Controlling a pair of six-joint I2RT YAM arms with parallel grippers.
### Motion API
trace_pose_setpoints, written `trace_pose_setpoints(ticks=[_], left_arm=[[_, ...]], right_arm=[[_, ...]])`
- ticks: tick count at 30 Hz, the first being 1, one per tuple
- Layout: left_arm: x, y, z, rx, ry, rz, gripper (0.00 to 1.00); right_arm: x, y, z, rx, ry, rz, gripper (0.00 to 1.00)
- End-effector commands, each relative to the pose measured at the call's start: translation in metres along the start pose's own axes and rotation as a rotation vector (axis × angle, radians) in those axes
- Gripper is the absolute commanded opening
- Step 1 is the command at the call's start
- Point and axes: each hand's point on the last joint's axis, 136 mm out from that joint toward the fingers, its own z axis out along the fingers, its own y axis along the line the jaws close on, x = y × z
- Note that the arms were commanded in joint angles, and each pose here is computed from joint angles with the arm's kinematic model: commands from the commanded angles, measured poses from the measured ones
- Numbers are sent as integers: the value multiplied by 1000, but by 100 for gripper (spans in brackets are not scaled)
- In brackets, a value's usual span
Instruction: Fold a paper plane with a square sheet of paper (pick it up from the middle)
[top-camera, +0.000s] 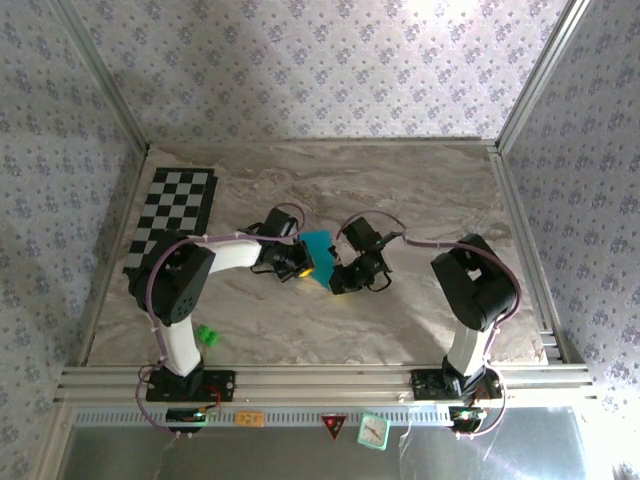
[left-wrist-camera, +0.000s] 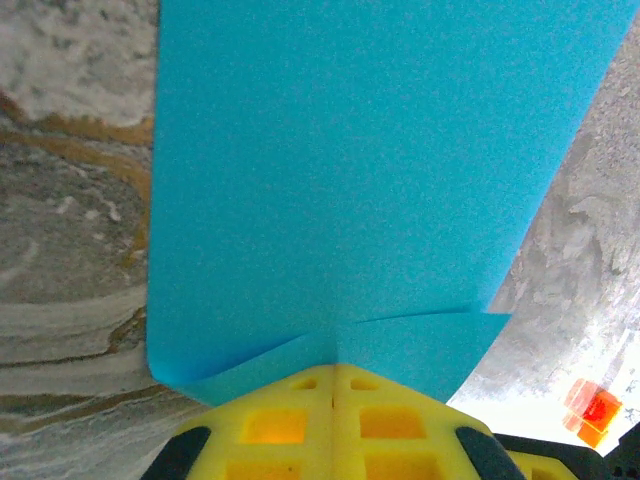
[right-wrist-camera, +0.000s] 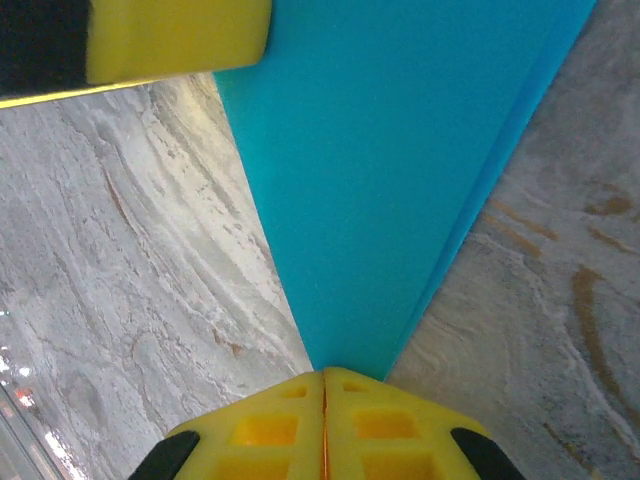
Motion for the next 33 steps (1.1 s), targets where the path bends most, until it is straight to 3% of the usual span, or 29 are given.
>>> trace_pose_setpoints(ticks=[1, 9, 17, 26, 33], left_arm=[[0, 24, 6, -94, 9, -18, 5], [0, 22, 6, -87, 9, -13, 5], [-3, 11, 3, -46, 1, 9, 5], [-11, -35, -19, 83, -73, 220, 9], [-4, -15, -1, 29, -44, 226, 9]], right_arm=[[-11, 2, -1, 12, -20, 7, 9], [-47, 19, -9, -53, -146, 9, 9], [-42, 5, 12, -3, -75, 30, 9], [-20, -23, 22, 101, -2, 75, 5], [-15, -28, 26, 113, 12, 103, 4]])
